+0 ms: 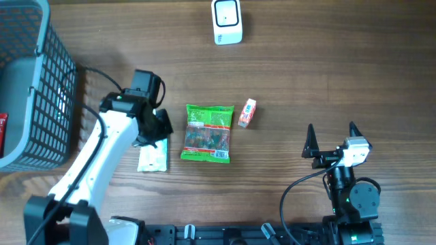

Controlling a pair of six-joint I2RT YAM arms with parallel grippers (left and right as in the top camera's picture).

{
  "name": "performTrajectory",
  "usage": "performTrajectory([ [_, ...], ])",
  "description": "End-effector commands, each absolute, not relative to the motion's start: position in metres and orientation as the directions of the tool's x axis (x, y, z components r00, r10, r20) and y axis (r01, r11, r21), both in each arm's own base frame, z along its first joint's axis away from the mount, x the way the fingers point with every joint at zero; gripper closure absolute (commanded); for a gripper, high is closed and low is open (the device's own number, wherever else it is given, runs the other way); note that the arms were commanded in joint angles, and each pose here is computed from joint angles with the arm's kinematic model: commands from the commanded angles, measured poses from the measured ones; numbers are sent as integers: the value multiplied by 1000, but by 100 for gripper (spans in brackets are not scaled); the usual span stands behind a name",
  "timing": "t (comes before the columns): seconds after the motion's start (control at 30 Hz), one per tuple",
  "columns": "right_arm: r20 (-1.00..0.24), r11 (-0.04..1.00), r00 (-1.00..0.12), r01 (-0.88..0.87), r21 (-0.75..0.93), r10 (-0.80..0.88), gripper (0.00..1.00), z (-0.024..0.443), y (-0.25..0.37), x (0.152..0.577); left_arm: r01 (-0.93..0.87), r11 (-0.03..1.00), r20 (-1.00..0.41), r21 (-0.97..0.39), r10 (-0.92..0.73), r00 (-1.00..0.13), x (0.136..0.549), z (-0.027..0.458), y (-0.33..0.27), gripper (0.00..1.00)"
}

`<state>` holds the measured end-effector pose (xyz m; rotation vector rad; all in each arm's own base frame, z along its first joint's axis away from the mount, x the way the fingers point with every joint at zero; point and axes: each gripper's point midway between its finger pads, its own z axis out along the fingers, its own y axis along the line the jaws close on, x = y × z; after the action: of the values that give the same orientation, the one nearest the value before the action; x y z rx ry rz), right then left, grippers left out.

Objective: Scan the item barcode
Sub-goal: 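Lower the wipes pack beside the green bag, barcode facing up, then release the wipes pack left of the green bag and withdraw left gripper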

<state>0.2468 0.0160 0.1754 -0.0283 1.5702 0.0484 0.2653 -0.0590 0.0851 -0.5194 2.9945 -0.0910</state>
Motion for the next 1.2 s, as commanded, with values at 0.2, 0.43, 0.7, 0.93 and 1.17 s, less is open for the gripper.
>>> performTrajectory([
  [0.2, -1000, 999, 10, -45, 3, 4, 0, 177, 15, 246, -389, 909, 11, 151, -395, -919, 236, 56, -27, 95],
  [0.43, -1000, 999, 10, -45, 3, 4, 0, 177, 15, 246, -392, 891, 102, 228, -423, -901, 220, 18, -22, 96],
  [0.7, -1000, 999, 10, -45, 3, 4, 0, 177, 15, 246, -354, 901, 107, 252, -390, -915, 226, 9, -19, 96],
  [0.93, -1000, 999, 10, -45, 3, 4, 0, 177, 15, 246, -372, 912, -14, 172, -376, -927, 276, 57, -29, 94],
  [1.17, -1000, 999, 11, -45, 3, 4, 0, 178, 15, 246, -367, 910, 16, 191, -377, -926, 266, 58, -27, 92],
])
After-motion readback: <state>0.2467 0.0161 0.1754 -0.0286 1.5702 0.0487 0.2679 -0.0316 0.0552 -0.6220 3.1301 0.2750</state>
